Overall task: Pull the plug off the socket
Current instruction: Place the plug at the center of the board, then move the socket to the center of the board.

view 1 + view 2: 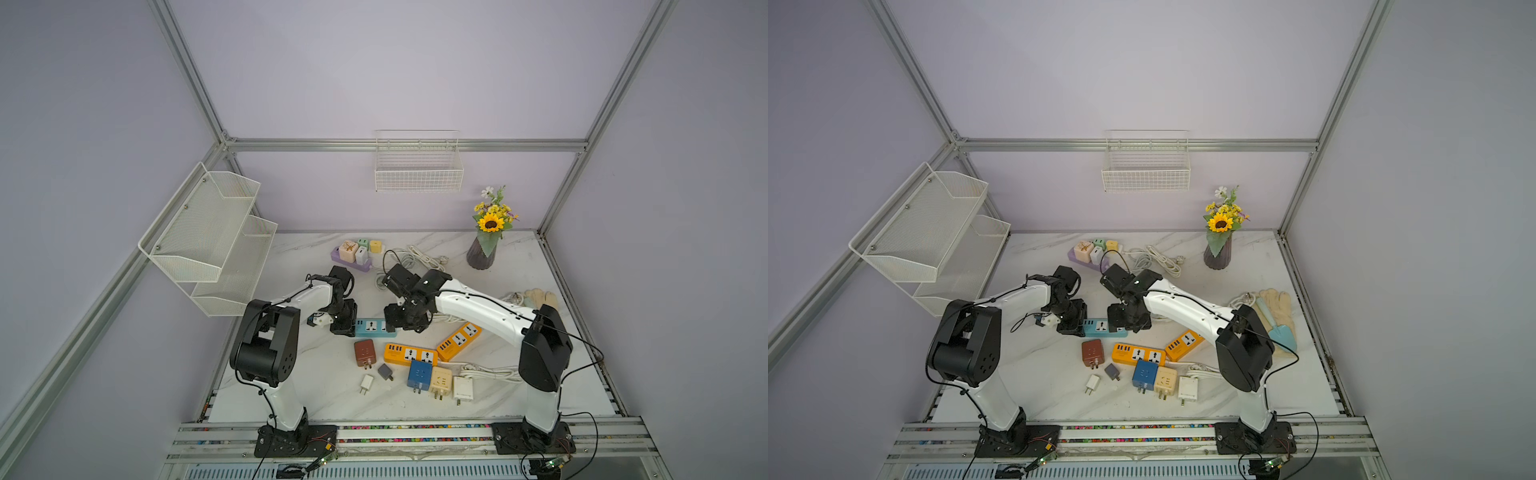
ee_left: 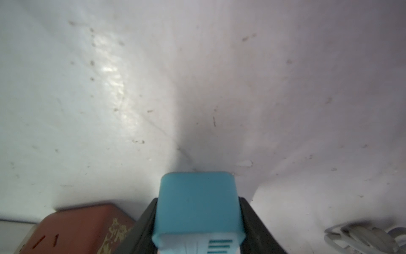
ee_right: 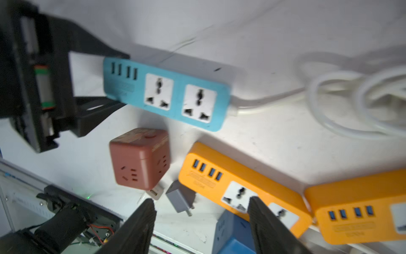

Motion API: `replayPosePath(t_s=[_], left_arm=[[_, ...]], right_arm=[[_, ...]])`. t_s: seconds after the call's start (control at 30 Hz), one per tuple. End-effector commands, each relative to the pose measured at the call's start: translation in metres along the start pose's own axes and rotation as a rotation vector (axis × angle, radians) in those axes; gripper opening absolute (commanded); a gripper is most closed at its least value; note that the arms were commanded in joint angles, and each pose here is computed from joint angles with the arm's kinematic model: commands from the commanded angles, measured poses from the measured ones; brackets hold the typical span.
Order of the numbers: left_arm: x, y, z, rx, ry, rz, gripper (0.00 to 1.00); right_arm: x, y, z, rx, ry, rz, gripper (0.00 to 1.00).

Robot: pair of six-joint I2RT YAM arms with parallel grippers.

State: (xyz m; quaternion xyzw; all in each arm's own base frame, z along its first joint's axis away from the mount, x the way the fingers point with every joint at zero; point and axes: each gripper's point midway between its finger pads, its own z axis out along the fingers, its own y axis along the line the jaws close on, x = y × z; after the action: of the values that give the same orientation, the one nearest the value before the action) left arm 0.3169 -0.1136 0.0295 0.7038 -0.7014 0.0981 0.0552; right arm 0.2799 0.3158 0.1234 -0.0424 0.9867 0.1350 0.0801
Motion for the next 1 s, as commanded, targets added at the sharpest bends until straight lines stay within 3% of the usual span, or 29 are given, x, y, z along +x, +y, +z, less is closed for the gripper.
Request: replayPosePath(t_s=[0.0,0.37,0.5,0.63,0.8,0.97], left_arm=[[-0.019,0.001,0.015,-0.023,-0.095,-0.004,0.04],[-0.017,0.0,0.012,-0.011,-0.097,-0.003,0.08],[-0.014,0.001,0.015,-0.013,-0.087,0.005,0.15],[-0.011,0.002,0.014,-0.002,-0.077,0.016,0.32],[-0.007,0.004,0.013,0.006,-0.055,0.035,0.68],[-0.002,-0.002,-0.002,0.055,-0.043,0.083,0.88]], right_arm=[[-0.014,-0.049,0.008,0.066,-0.057,0.166,0.71],[-0.043,-0.088,0.016,0.02,-0.138,0.553,0.76],[-0.058,-0.095,0.018,-0.022,-0.183,0.682,0.78],[-0.058,-0.109,0.03,-0.002,-0.18,0.811,0.78],[-0.064,-0.13,0.054,0.053,-0.179,0.864,0.74],[-0.064,-0.139,0.058,0.078,-0.176,0.903,0.64]])
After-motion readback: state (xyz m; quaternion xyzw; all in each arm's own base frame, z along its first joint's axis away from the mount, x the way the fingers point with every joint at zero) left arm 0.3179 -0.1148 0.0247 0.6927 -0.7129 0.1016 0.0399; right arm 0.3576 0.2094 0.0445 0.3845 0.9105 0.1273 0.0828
